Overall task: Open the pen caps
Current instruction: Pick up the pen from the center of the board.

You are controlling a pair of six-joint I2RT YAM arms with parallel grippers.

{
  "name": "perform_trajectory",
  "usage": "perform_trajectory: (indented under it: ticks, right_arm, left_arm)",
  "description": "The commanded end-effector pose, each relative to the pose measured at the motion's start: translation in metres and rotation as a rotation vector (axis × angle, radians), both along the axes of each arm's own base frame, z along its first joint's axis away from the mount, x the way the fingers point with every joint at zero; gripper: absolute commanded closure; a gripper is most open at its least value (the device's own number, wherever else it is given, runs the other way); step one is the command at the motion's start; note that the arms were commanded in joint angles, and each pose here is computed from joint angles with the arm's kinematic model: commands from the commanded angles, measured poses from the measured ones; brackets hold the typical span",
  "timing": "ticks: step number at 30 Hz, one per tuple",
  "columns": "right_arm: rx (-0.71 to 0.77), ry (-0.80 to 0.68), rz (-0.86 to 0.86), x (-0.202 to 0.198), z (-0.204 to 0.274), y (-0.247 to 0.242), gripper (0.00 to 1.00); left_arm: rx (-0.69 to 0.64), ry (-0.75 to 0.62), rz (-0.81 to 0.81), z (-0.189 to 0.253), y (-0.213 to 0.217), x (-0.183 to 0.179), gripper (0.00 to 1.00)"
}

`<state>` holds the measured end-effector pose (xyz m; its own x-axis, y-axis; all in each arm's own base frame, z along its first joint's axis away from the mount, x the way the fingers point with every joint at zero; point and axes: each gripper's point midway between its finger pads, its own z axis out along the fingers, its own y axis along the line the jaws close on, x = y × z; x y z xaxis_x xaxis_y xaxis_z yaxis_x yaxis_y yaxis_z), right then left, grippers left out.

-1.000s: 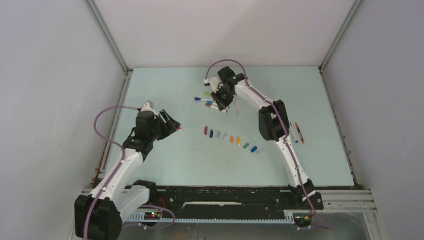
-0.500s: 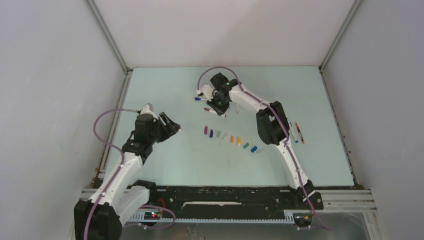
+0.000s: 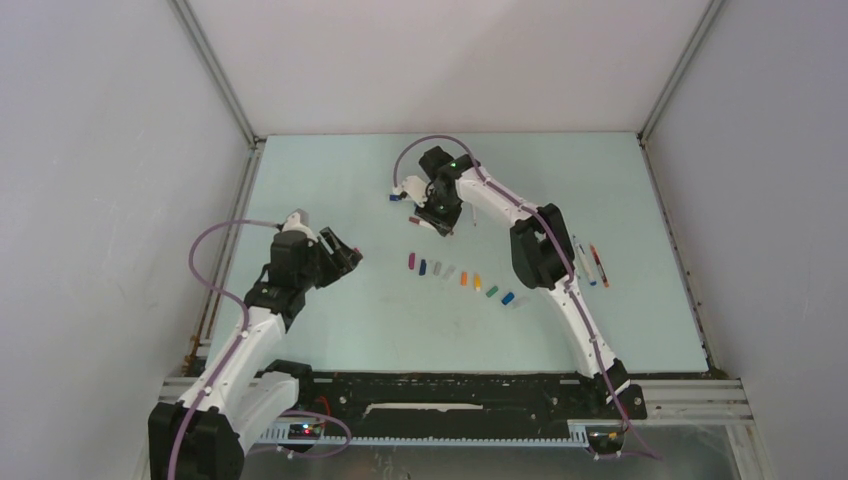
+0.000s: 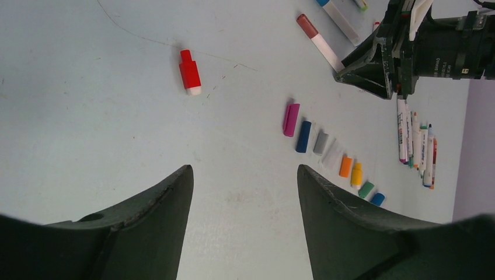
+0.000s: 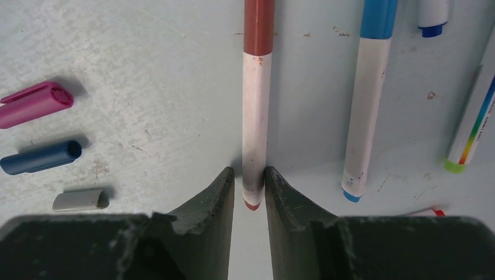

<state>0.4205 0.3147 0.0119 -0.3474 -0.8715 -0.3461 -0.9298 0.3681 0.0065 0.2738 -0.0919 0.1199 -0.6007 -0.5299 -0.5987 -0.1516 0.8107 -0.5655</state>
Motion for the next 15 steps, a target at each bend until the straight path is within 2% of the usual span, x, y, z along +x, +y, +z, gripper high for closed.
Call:
perform_trajectory:
  ticks: [1, 4, 6, 7, 15]
  right_arm:
    - [-0.053, 0.091, 0.039, -0.019, -0.025, -0.006, 0.74]
    - [-0.057, 0.1, 0.044, -0.021, -0.028, -0.007, 0.84]
    - [-0.052, 0.09, 0.041, -0.019, -0.026, -0.006, 0.98]
    - [-0.045, 0.076, 0.038, -0.017, -0.022, -0.005, 1.0]
    - [0.103, -0.054, -0.002, -0.007, 0.039, 0.008, 1.0]
  left_arm:
    - [-0.029, -0.029, -0.013, 0.002, -0.003, 0.001, 0.31]
    - [-0.047, -0.033, -0.021, 0.002, -0.007, 0.001, 0.31]
    - [-0.064, -0.038, -0.029, 0.002, -0.01, 0.001, 0.31]
    - [-0.079, -0.043, -0.034, 0.003, -0.012, 0.001, 0.31]
    - [-0.297, -0.128, -0.125, 0.021, -0.044, 0.0, 0.29]
